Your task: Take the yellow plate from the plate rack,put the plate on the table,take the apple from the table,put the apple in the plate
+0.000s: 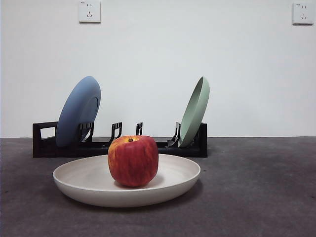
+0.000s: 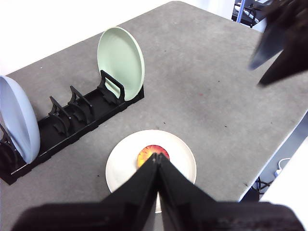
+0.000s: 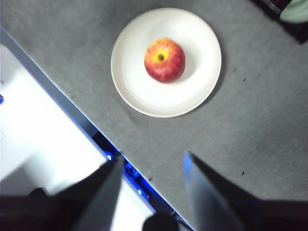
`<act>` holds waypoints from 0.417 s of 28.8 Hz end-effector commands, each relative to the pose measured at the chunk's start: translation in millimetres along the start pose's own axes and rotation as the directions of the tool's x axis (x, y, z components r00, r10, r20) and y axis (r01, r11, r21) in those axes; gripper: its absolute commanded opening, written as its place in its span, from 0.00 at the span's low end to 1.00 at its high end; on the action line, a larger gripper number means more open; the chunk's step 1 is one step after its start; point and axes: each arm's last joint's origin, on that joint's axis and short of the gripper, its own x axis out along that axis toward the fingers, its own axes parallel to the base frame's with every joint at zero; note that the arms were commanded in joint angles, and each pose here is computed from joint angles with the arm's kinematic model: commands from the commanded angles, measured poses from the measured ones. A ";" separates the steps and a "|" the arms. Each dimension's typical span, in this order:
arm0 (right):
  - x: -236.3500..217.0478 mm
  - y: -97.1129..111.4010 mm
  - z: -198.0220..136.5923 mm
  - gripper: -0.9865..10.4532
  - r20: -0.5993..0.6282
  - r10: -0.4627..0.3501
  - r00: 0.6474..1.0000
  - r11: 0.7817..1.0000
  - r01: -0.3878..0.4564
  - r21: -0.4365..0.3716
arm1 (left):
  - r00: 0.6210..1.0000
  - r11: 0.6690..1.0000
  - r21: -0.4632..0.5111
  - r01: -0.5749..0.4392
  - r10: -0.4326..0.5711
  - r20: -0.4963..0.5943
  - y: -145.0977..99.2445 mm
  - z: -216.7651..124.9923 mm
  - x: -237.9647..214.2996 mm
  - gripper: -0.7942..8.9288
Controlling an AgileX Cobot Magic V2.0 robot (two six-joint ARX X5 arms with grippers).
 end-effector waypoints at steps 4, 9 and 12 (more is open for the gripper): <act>-23.1 2.9 -15.5 0.08 0.049 0.046 0.998 0.999 -0.046 -0.002 | 1.000 1.000 0.011 0.008 -0.008 -0.004 -0.4 -0.9 0.6 0.07; -33.9 7.2 -22.6 0.08 0.075 0.176 0.981 0.984 -0.175 -0.016 | 1.000 1.000 0.010 0.025 -0.025 -0.008 -0.9 -1.0 0.6 0.07; -36.2 8.0 -24.2 0.08 0.082 0.198 0.977 0.980 -0.197 -0.019 | 1.000 1.000 0.011 0.025 -0.025 -0.008 -0.9 -1.0 0.7 0.07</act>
